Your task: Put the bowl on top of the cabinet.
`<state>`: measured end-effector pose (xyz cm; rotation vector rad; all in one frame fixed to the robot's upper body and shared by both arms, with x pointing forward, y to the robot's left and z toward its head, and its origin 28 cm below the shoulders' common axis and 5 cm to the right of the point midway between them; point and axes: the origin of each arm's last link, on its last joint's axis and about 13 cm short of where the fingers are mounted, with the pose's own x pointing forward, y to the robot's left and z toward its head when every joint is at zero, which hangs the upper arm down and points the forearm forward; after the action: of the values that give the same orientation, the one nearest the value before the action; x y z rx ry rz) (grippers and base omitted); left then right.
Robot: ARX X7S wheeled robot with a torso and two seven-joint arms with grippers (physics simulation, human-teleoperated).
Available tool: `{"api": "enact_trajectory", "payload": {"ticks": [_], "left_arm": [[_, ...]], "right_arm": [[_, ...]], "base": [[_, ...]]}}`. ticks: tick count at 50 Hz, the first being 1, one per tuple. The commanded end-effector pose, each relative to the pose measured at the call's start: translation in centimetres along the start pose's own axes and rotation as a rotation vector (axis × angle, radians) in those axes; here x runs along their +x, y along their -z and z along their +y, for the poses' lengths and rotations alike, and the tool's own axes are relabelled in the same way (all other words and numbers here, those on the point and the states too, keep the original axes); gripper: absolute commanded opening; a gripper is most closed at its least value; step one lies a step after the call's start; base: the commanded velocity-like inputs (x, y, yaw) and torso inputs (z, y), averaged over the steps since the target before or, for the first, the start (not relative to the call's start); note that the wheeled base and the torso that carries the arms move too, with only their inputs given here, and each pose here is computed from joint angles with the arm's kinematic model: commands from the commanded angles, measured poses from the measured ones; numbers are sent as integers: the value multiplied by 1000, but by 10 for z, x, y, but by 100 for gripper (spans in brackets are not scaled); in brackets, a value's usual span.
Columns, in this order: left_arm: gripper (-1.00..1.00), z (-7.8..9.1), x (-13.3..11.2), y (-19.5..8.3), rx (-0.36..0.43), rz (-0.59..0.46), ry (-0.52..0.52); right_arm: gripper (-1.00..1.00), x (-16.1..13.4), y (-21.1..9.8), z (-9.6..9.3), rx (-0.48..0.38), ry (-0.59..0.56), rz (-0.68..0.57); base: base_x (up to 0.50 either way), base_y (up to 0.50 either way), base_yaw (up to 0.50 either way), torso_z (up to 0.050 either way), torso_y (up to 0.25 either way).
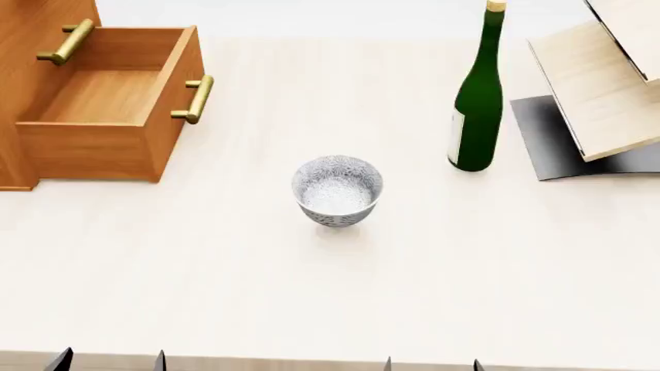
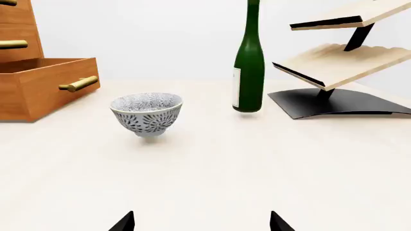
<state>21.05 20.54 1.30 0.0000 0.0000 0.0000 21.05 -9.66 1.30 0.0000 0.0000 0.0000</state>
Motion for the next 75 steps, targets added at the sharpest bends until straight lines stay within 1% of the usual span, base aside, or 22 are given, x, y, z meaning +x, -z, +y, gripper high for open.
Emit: {"api": "enact_trajectory", "payload": {"ticks": [1,3,5,7,14,19,20,23,26,27,28,31,32,35,39,43,45,46,47,51,59,75], "left_arm": [[100,0,0,0,2,3,-1],[100,0,0,0,2,3,-1],[100,-1,3,3,23,41,-12],[100,0,3,3,10,39,-14],[100,0,4,3,2,49,-25],[100,1,5,2,-6,48,-34],[100,1,5,2,-5,50,-42],[100,1,6,1,-7,54,-53],[100,3,5,-4,-17,17,-82],[100,4,4,-9,-21,-26,-99],[100,4,4,-12,-13,-44,-110],[100,4,2,-22,-28,-62,-105],[100,5,2,-30,-38,-91,-111],[100,7,2,-41,-55,-122,-118],[100,9,-3,-59,-82,-178,-107],[100,11,-8,-74,-84,-239,-107],[100,12,-9,-78,-87,-249,-107],[100,13,-10,-81,-87,-259,-108],[100,13,-11,-82,-89,-262,-110],[100,13,-12,-83,-107,-248,-95],[100,14,-14,-84,-109,-259,-95],[100,15,-16,-86,-117,-270,-88]], "right_arm": [[100,0,1,0,-12,3,9],[100,1,2,1,-27,-3,18],[100,2,4,1,-43,-7,30],[100,3,5,1,-38,-19,39],[100,2,4,1,-22,-32,25],[100,3,4,0,-25,-30,28],[100,3,3,0,-38,-23,16],[100,3,2,-1,-37,-6,1],[100,1,-3,-2,-30,26,-43],[100,-1,-7,-3,-26,55,-72],[100,-1,-9,-3,-21,58,-77],[100,-4,-19,-5,-16,76,-119],[100,-7,-28,-7,-25,100,-150],[100,-11,-41,-10,-5,115,-188],[100,-20,-60,-15,-6,122,-249],[100,-27,-73,-18,-8,132,-288],[100,-27,-76,-19,-8,135,-294],[100,-29,-78,-20,-37,146,-285],[100,-30,-80,-20,2,127,-309],[100,-33,-84,-22,-13,129,-332],[100,-38,-89,-23,16,104,-357],[100,-45,-95,-24,6,103,-407]], "base": [[0,0,0,0,0],[0,0,0,0,0],[0,0,0,0,0],[0,0,0,0,0],[0,0,0,0,0],[0,0,0,0,0],[0,0,0,0,0],[0,0,0,0,0],[25,0,0,0,0],[277,0,0,0,0],[324,0,0,0,0],[449,0,0,0,0],[500,0,0,0,0],[500,0,0,0,0],[500,0,0,0,0],[500,0,0,0,0],[500,0,0,0,0],[500,0,0,0,0],[500,0,0,0,0],[500,0,0,0,0],[500,0,0,0,0],[500,0,0,0,0]]}}
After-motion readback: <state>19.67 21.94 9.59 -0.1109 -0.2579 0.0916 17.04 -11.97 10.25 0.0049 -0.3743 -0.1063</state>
